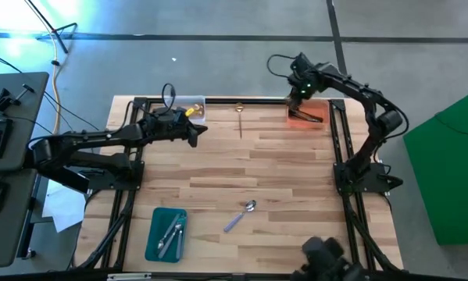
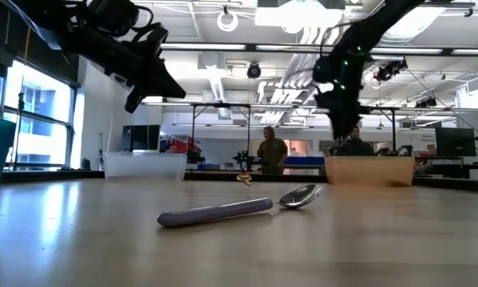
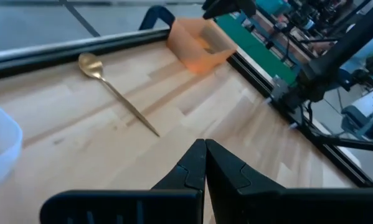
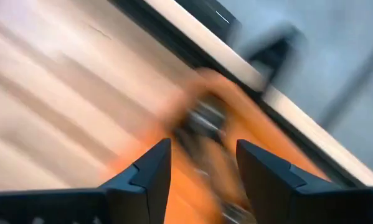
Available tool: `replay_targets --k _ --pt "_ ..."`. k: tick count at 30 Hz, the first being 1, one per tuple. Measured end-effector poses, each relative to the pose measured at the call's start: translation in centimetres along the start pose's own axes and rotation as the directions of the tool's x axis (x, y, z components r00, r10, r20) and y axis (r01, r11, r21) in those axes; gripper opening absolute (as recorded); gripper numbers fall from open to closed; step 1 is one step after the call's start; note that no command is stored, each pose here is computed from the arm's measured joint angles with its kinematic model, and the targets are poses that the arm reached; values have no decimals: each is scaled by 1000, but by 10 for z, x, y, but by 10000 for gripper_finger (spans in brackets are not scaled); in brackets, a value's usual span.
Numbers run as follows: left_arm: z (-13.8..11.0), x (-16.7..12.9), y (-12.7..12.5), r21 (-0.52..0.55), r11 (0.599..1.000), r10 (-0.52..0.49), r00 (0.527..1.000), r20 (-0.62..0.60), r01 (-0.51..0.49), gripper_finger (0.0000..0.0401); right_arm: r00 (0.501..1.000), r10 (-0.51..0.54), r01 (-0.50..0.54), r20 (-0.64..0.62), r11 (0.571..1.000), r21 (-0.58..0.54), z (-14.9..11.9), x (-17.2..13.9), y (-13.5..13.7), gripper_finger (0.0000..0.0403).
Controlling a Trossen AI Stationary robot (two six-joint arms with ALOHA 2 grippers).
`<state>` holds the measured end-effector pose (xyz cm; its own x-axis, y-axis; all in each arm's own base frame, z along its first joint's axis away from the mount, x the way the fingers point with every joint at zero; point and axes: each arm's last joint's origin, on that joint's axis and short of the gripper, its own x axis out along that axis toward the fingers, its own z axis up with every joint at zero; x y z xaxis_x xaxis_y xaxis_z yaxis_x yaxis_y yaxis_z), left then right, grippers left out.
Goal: Sort silverware by color (type)
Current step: Put the gold spoon into the transparent bin
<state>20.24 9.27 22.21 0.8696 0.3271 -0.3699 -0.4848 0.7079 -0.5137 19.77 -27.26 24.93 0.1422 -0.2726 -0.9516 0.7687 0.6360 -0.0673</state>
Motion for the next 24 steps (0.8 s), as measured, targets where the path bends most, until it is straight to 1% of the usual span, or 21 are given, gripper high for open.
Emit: replay_targets --k 3,5,7,10,13,16,20,24 --pt "1 -2 -1 23 1000 0 1000 13 0 0 988 107 -107 114 994 -7 11 -4 35 160" --pt "2 -3 -1 26 1000 -1 1000 14 0 0 972 150 -149 178 989 -19 17 -5 61 157" --pt "2 -3 -1 26 1000 -1 1000 13 0 0 951 192 -198 241 980 -1 22 -7 84 156" --pt "2 -3 -1 31 1000 -1 1000 13 0 0 911 239 -277 337 958 70 29 -12 108 161" --pt "1 -2 -1 36 999 -4 1000 11 4 0 890 257 -327 376 936 134 32 -10 123 176" --pt "1 -2 -1 36 999 -5 1000 11 5 0 897 267 -349 352 917 193 34 5 131 199" --pt "2 -3 -1 37 999 -5 1000 11 5 0 916 268 -345 298 907 243 35 33 142 229" --pt "1 -2 -1 38 999 -8 1000 9 8 0 922 285 -359 261 882 304 37 54 147 235"
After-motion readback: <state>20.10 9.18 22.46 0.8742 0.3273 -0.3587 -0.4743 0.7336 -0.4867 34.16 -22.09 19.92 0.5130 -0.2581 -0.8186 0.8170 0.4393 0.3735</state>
